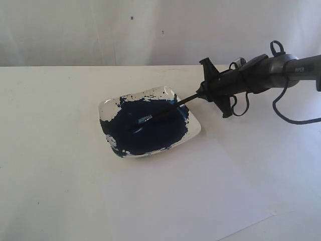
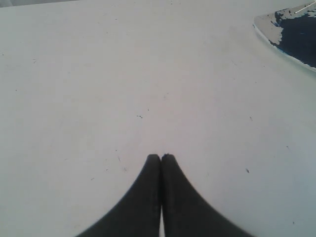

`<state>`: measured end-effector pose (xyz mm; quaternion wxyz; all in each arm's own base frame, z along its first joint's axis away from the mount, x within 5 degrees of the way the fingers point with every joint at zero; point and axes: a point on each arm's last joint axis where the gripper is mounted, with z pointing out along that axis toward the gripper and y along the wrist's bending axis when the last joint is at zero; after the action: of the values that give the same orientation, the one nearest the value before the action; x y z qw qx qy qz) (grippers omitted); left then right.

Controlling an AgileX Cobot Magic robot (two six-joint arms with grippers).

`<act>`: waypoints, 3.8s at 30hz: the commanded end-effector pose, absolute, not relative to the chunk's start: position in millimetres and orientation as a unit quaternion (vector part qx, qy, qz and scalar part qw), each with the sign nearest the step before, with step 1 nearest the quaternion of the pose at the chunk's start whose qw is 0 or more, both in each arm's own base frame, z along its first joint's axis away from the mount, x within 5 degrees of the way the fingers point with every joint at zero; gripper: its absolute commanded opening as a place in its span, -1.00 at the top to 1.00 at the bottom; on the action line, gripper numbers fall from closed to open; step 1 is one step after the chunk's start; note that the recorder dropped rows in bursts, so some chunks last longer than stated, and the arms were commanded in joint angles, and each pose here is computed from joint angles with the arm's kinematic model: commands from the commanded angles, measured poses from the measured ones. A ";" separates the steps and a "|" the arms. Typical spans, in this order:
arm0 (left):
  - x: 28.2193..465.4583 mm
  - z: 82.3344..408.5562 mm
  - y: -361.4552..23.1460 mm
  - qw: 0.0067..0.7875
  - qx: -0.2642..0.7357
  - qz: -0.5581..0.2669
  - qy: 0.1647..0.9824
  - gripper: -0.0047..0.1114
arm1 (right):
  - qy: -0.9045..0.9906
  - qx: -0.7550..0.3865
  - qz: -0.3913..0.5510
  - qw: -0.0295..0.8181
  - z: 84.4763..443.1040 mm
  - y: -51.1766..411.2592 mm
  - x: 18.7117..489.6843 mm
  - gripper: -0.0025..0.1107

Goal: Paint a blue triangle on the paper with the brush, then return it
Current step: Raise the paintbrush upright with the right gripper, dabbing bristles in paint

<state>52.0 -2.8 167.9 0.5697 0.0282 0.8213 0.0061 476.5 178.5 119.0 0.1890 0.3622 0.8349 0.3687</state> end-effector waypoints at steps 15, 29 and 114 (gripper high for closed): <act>52.1 166.1 -3.4 0.565 0.025 -0.002 0.825 0.92 | 0.854 0.173 0.391 0.295 231.9 175.1 460.0 0.91; 52.1 166.1 -3.4 0.565 0.025 -0.002 0.825 0.92 | 0.831 0.059 0.375 0.407 260.5 198.3 452.8 0.96; 52.1 166.1 -3.4 0.565 0.025 -0.002 0.825 0.92 | 0.550 -0.449 0.469 0.526 293.0 239.0 401.0 0.96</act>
<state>52.0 -2.8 167.9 0.5697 0.0282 0.8213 0.0061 407.7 241.0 276.9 0.5060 -0.4269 0.5808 0.4738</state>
